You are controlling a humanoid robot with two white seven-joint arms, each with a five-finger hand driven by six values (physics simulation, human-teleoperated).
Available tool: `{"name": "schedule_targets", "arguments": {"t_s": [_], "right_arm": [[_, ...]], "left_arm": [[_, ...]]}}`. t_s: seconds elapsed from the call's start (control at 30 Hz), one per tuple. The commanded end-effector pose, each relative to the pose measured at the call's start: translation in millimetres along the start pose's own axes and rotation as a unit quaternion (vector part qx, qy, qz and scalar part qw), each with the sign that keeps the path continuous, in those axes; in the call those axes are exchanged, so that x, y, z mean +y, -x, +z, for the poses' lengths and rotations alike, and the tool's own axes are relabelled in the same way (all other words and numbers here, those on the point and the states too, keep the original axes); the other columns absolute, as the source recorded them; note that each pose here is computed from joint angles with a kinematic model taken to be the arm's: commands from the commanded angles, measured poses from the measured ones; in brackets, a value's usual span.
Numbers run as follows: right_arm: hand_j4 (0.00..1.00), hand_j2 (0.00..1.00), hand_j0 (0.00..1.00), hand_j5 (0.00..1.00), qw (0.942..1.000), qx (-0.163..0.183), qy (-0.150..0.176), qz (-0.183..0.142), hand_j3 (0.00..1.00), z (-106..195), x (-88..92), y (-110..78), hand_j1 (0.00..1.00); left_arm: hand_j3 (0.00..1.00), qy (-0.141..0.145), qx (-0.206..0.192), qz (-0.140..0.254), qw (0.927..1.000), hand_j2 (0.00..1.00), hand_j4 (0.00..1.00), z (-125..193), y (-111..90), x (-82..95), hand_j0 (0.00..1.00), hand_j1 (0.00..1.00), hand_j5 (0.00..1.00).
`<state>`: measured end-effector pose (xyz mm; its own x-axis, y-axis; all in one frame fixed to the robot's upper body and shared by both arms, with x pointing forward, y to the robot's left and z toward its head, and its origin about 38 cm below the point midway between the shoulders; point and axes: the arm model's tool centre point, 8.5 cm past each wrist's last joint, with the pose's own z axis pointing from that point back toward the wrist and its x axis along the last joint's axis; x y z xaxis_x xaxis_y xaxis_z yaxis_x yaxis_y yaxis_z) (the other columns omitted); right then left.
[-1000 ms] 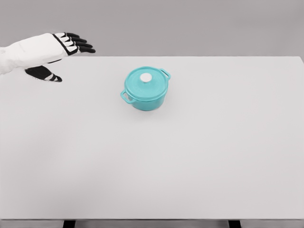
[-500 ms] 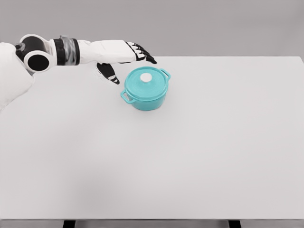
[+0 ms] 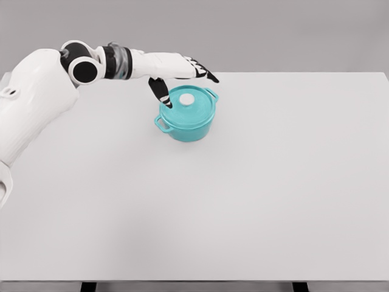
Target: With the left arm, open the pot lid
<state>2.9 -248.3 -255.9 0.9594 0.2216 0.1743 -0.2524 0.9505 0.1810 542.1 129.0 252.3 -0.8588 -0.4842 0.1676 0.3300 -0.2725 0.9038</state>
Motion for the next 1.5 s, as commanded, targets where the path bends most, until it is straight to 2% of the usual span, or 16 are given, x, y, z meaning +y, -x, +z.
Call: {"name": "schedule_targets", "arguments": {"t_s": [0.0,0.1,0.27,0.47,1.0,1.07,1.1,1.2,1.37,1.47], "right_arm": [[1.0,1.0,1.0,1.0,1.0,0.0,0.0,0.0,1.0,0.0,0.0,0.0,1.0],[1.0,1.0,1.0,1.0,1.0,0.0,0.0,0.0,1.0,0.0,0.0,0.0,1.0],[1.0,1.0,1.0,1.0,1.0,0.0,0.0,0.0,1.0,0.0,0.0,0.0,1.0],[1.0,1.0,1.0,1.0,1.0,0.0,0.0,0.0,1.0,0.0,0.0,0.0,1.0],[1.0,1.0,1.0,1.0,1.0,0.001,0.0,0.0,1.0,0.1,0.2,0.9,1.0],[1.0,1.0,1.0,1.0,1.0,0.0,0.0,0.0,1.0,0.0,0.0,0.0,1.0],[1.0,1.0,1.0,1.0,1.0,0.0,0.0,0.0,1.0,0.0,0.0,0.0,1.0],[1.0,1.0,1.0,1.0,1.0,0.0,0.0,0.0,1.0,0.0,0.0,0.0,1.0],[1.0,1.0,1.0,1.0,1.0,0.0,0.0,0.0,1.0,0.0,0.0,0.0,1.0],[1.0,1.0,1.0,1.0,1.0,0.0,0.0,0.0,1.0,0.0,0.0,0.0,1.0]], "left_arm": [[1.0,-0.001,0.004,0.007,1.0,1.0,1.0,0.3,3.2,-0.8,1.0,1.0,1.0],[1.0,0.008,0.019,0.0,0.9998,1.0,1.0,-2.5,8.3,2.6,1.0,1.0,1.0],[1.0,0.028,0.041,0.01,0.9987,1.0,1.0,-8.7,18.9,-9.1,1.0,1.0,1.0],[1.0,0.033,0.031,0.011,0.9989,1.0,1.0,-26.1,9.7,-9.5,1.0,1.0,1.0],[1.0,0.037,0.032,0.009,0.9988,1.0,1.0,-26.8,9.5,-10.6,1.0,1.0,1.0],[0.93,0.039,0.035,0.003,0.9986,0.93,0.93,-26.4,9.9,-9.6,0.93,0.93,0.93],[0.84,0.039,0.035,0.003,0.9986,0.84,0.84,-26.4,9.9,-9.5,0.84,0.84,0.84],[0.75,0.039,0.035,0.003,0.9986,0.75,0.75,-26.4,9.9,-9.5,0.75,0.75,0.75],[0.73,0.041,0.036,0.004,0.9985,0.73,0.73,-25.4,11.2,-11.7,0.73,0.73,0.73],[0.73,0.052,0.037,0.004,0.9979,0.73,0.73,-25.3,11.7,-15.7,0.73,0.73,0.73]]}}
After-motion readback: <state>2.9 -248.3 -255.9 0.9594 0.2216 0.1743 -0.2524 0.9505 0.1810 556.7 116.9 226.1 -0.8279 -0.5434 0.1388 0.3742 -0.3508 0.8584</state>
